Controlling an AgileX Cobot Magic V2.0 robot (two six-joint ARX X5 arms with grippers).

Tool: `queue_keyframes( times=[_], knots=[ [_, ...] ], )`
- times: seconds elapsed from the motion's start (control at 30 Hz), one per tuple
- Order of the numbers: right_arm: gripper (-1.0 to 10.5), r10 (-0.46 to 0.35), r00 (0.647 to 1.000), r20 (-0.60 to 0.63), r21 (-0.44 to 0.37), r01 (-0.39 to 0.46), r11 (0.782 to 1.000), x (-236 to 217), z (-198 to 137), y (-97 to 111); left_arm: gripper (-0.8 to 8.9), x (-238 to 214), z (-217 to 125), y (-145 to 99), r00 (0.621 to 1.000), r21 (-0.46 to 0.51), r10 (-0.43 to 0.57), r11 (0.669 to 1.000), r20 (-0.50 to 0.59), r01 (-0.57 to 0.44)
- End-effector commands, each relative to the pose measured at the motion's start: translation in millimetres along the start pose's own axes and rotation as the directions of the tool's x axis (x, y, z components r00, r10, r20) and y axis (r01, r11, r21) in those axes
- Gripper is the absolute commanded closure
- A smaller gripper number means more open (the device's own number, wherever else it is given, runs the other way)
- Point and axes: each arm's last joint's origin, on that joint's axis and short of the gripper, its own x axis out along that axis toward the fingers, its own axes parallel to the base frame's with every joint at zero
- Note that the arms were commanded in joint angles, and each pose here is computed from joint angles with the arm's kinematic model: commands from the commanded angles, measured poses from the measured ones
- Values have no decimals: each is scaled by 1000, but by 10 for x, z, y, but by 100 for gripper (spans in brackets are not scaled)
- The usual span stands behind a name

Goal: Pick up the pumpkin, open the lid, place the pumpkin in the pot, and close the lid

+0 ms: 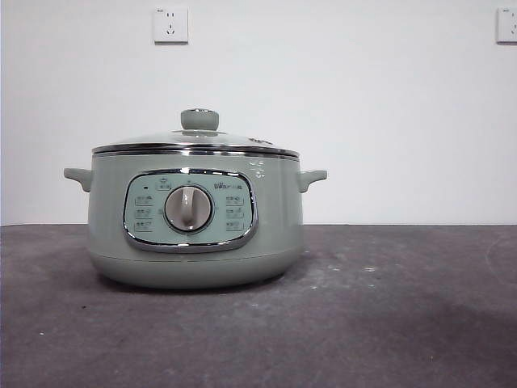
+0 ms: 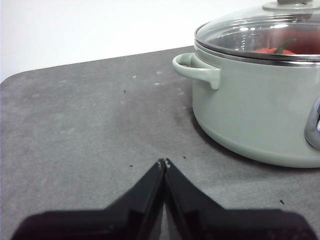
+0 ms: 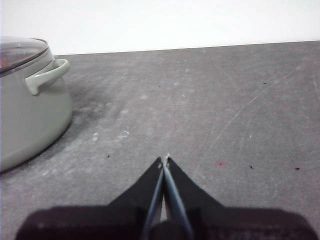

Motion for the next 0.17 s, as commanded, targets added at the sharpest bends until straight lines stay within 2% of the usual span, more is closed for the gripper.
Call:
queue_keyframes(
  times=[0.03, 0.17],
  knots=[
    [947, -1, 1000, -10, 10, 1, 1000, 10, -39, -2, 817, 13, -48, -1, 1000, -8, 3, 1000, -13, -3],
    [947, -1, 1000, -11, 10, 1, 1000, 10, -40, -2, 817, 13, -48, -1, 1000, -8, 3, 1000, -13, -3]
  ],
)
